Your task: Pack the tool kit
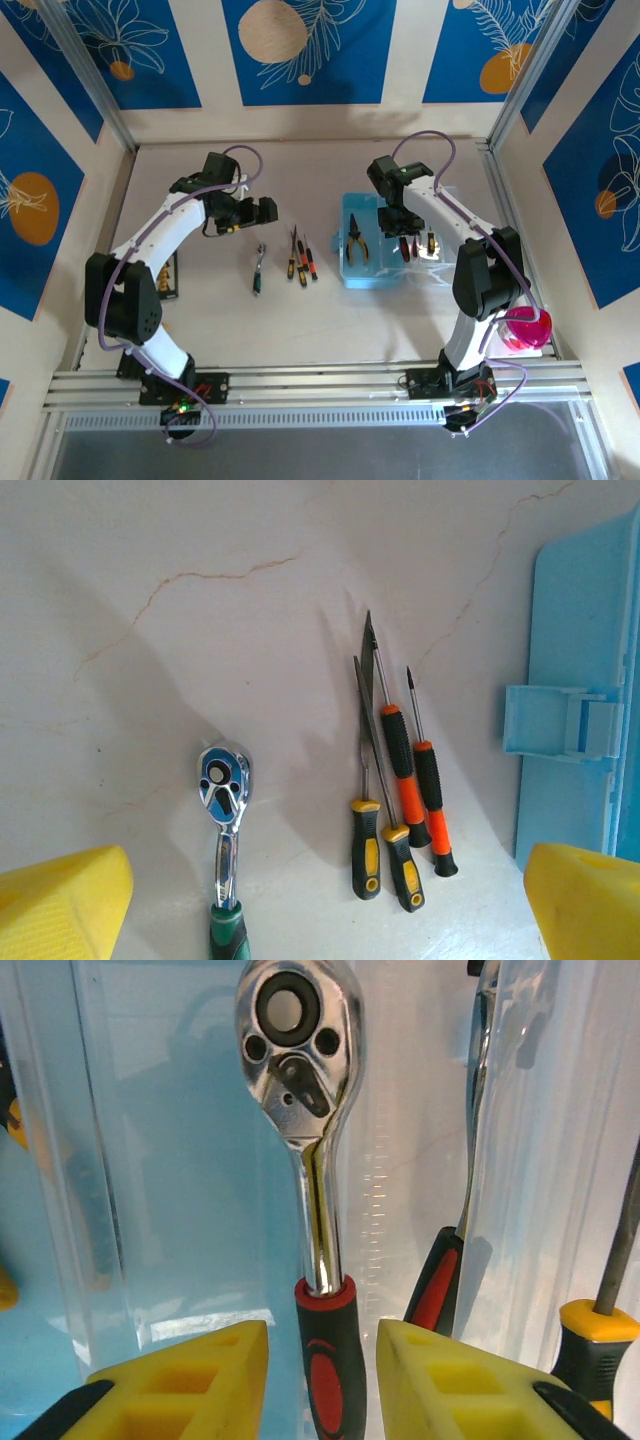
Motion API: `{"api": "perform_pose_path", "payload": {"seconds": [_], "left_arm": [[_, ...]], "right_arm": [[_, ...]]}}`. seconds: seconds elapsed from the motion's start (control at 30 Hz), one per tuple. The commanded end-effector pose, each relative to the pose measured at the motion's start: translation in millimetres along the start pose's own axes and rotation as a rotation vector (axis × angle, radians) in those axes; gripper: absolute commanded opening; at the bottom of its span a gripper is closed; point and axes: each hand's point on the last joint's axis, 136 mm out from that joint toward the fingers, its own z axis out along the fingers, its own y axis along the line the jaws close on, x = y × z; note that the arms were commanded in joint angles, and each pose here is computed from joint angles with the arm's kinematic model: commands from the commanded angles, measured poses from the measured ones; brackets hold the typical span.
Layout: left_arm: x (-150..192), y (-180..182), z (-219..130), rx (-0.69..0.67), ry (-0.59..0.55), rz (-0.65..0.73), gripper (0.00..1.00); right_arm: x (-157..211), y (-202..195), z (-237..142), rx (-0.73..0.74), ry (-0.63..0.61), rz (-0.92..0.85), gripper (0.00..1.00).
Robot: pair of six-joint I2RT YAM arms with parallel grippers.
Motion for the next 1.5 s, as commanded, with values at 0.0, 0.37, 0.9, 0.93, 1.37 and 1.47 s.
{"api": "perform_pose_path", "payload": {"seconds": [0.0,0.37,0.9,0.93,1.37,1.47], "left_arm": [[5.9,-2.8,-8.3,0.011,0.001,0.018,1.0],[20.9,8.6,4.1,-0.034,0.041,-0.006,1.0],[70.8,-23.8,68.8,-0.13,0.205,0.132,0.68],[73.0,-25.7,72.7,-0.132,0.215,0.14,0.67],[93.9,-31.7,107.7,-0.152,0.298,0.16,0.5],[98.0,-27.8,113.7,-0.168,0.315,0.158,0.47]], "right_arm": [[-0.2,-8.6,3.1,0.044,0.008,0.001,0.35],[-14.0,48.0,-59.0,-0.194,-0.161,-0.212,0.99],[-13.2,70.1,-75.5,-0.357,-0.188,-0.204,0.99],[-13.7,68.9,-75.3,-0.358,-0.188,-0.2,0.99],[-8.1,58.3,-67.4,-0.363,-0.171,-0.169,0.99],[-7.5,57.1,-66.6,-0.367,-0.169,-0.165,0.99]]}}
